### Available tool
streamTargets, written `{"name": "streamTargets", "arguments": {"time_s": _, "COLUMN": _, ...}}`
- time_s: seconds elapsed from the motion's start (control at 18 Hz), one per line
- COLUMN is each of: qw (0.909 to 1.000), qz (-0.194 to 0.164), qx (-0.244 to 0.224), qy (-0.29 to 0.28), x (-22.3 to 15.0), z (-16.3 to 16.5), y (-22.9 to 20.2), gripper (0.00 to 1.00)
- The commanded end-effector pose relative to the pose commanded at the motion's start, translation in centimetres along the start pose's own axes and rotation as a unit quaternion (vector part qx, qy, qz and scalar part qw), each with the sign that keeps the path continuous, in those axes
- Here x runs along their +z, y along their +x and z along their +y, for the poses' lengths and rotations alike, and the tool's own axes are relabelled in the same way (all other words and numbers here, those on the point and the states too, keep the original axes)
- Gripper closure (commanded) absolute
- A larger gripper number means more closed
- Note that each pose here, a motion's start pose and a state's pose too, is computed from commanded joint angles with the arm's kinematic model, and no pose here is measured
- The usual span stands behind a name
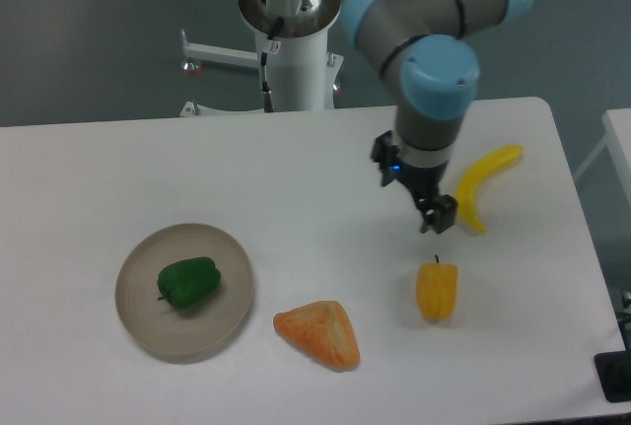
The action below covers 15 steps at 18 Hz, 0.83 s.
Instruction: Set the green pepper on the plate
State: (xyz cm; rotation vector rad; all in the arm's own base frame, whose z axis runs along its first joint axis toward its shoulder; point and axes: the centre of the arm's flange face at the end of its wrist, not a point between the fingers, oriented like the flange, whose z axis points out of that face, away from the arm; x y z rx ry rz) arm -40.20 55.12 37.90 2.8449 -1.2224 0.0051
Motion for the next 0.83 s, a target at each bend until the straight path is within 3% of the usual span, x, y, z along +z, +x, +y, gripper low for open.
{"name": "streamTargets", "arguments": {"time_s": 0.17, "qw": 1.0, "qz": 0.003, "qx": -0.007, "qy": 0.003, "x": 0.7, "z": 1.4, "y": -0.1, "gripper": 0.0}}
{"name": "streamTargets", "arguments": {"time_s": 0.83, "qw": 0.9999, "qz": -0.01, "qx": -0.011, "qy": 0.009, "x": 1.6, "z": 0.7, "y": -1.6, "gripper": 0.0}}
